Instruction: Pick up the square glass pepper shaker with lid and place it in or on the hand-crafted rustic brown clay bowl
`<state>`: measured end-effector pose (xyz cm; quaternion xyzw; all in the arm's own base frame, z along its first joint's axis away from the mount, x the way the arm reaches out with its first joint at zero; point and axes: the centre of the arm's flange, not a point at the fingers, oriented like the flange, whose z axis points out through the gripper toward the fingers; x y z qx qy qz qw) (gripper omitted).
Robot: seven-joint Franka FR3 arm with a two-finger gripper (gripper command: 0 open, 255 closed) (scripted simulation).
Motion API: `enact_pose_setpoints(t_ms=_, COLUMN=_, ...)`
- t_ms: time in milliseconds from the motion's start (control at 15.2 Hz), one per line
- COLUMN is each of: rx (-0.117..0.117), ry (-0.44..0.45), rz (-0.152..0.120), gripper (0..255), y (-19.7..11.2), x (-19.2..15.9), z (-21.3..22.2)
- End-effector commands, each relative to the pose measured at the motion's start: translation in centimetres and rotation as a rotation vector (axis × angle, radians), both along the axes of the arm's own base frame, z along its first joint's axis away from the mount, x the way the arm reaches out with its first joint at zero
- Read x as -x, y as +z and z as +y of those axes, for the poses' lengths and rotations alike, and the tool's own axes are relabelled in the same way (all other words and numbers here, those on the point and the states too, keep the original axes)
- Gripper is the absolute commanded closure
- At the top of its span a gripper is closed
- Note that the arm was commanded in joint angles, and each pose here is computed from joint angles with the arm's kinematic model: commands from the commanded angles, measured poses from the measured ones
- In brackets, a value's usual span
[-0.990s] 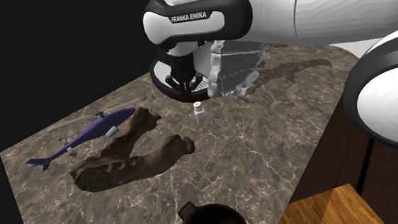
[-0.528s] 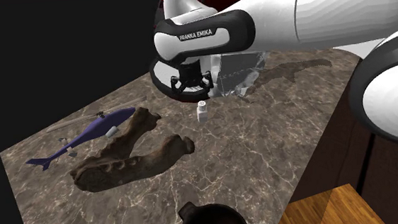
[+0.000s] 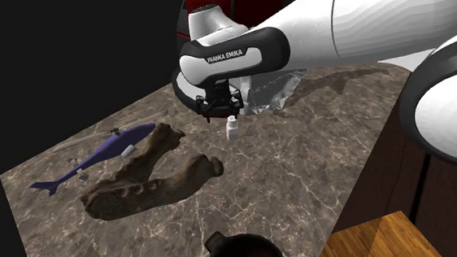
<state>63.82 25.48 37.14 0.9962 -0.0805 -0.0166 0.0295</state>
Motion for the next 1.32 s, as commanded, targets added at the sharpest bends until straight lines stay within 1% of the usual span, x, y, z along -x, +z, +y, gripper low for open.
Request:
enact_pose_setpoints(t_ms=0, rx=0.014, ry=-0.014, rz=0.021, gripper=0, y=-1.6, x=-0.2, z=-1.3)
enact_pose_setpoints(t_ms=396, rx=0.014, ry=-0.014, rz=0.021, gripper=0, y=-1.6, x=-0.2, z=-1.3)
enact_pose_setpoints(t_ms=462, rx=0.014, ry=-0.014, rz=0.021, gripper=255, y=-1.3, x=-0.1, z=-1.6)
enact_pose_setpoints(t_ms=528, rx=0.014, ry=-0.014, rz=0.021, gripper=255, y=-1.8, x=0.1, z=-1.6)
enact_pose_setpoints(t_ms=660, rx=0.013, ry=-0.014, rz=0.021, gripper=255, y=-1.7, x=0.2, z=-1.9)
enact_pose_setpoints(t_ms=792, rx=0.013, ry=-0.015, rz=0.021, gripper=255, y=-2.7, x=0.9, z=-1.7)
enact_pose_setpoints(t_ms=858, rx=0.013, ry=-0.014, rz=0.021, gripper=255, y=-2.2, x=0.6, z=-2.4)
enact_pose_setpoints(t_ms=924, rx=0.013, ry=-0.014, rz=0.021, gripper=255, y=-2.5, x=0.4, z=-2.5)
enact_pose_setpoints(t_ms=990, rx=0.012, ry=-0.014, rz=0.021, gripper=255, y=-2.4, x=0.1, z=-2.3)
enact_pose_setpoints(t_ms=1056, rx=0.014, ry=-0.014, rz=0.021, gripper=255, y=-1.6, x=-0.2, z=-1.3)
enact_pose_setpoints(t_ms=1122, rx=0.014, ry=-0.014, rz=0.021, gripper=255, y=-1.1, x=-0.2, z=-1.3)
enact_pose_setpoints(t_ms=1188, rx=-0.002, ry=-0.015, rz=-0.049, gripper=255, y=2.2, x=0.0, z=-1.8)
enact_pose_setpoints(t_ms=1254, rx=-0.002, ry=-0.015, rz=-0.049, gripper=0, y=2.2, x=0.0, z=-1.8)
